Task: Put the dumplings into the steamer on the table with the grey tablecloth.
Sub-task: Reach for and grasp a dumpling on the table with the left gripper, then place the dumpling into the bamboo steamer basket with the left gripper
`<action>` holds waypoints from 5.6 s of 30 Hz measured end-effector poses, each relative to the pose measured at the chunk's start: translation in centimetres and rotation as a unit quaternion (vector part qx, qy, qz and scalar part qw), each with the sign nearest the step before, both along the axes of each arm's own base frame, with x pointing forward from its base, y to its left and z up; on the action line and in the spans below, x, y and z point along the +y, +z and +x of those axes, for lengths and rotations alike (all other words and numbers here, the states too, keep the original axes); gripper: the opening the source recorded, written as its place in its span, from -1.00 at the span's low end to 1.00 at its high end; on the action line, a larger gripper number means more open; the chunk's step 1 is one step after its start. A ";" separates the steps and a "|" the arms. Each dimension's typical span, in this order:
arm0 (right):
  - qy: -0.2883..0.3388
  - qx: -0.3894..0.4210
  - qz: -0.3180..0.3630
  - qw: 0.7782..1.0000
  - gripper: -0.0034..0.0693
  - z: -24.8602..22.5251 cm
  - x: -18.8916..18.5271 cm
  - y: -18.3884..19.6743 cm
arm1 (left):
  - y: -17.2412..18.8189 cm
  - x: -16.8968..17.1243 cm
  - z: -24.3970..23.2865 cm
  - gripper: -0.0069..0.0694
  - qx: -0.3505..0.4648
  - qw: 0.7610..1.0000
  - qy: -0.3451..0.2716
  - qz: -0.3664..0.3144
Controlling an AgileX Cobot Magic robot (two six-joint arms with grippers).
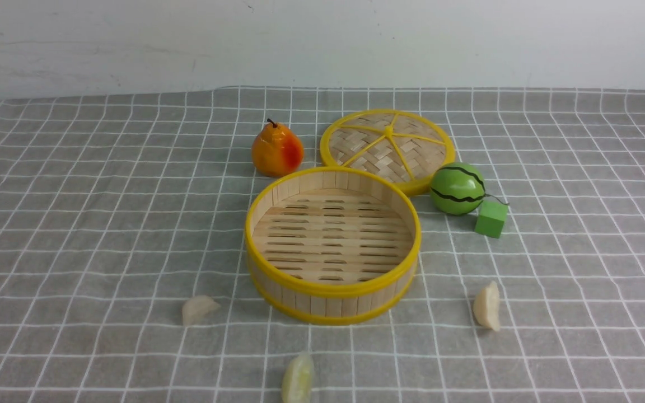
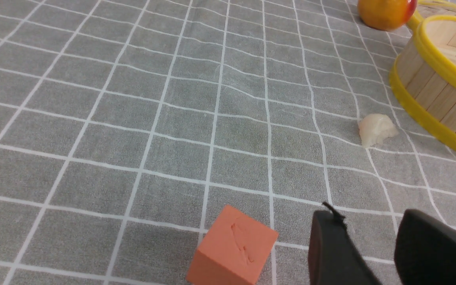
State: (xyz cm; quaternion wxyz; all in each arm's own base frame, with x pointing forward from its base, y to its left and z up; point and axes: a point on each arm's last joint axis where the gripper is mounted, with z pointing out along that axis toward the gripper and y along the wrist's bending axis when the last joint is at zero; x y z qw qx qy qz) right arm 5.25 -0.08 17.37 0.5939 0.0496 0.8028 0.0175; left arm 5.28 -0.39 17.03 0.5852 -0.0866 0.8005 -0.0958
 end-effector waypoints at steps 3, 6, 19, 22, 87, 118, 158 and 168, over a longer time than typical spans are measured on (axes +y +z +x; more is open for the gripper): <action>0.000 0.000 0.000 1.000 -0.25 0.0 0.0 0.0 | 0.0 0.0 0.0 -0.20 0.000 1.000 0.000 0.000; 0.000 0.000 0.001 1.000 -0.25 0.0 0.0 0.0 | 0.0 0.0 0.0 -0.20 0.000 1.000 0.000 0.000; -0.006 0.008 0.505 0.863 -0.25 0.0 2.5 0.7 | 2.0 -1.2 0.2 -0.20 -0.021 0.823 0.053 -0.566; -0.001 0.006 0.535 0.845 -0.25 0.0 2.6 1.0 | 2.1 -1.2 0.2 -0.20 -0.024 0.809 0.052 -0.585; 0.443 0.389 -0.103 0.801 -0.89 9.1 11.8 12.0 | 1.3 -13.5 30.8 0.37 0.429 0.812 -0.263 0.296; 0.444 0.387 -0.097 0.803 -0.82 9.2 11.9 12.0 | 11.1 -15.9 31.0 -0.29 0.372 0.875 -0.191 0.244; 0.444 0.389 -0.097 0.801 -0.73 9.1 11.9 12.0 | 7.3 -28.0 37.3 0.30 0.351 0.900 -0.214 0.146; 0.452 0.364 -0.108 0.807 -0.69 9.4 12.0 12.2 | 19.6 -22.7 29.8 0.30 0.329 0.901 -0.230 0.163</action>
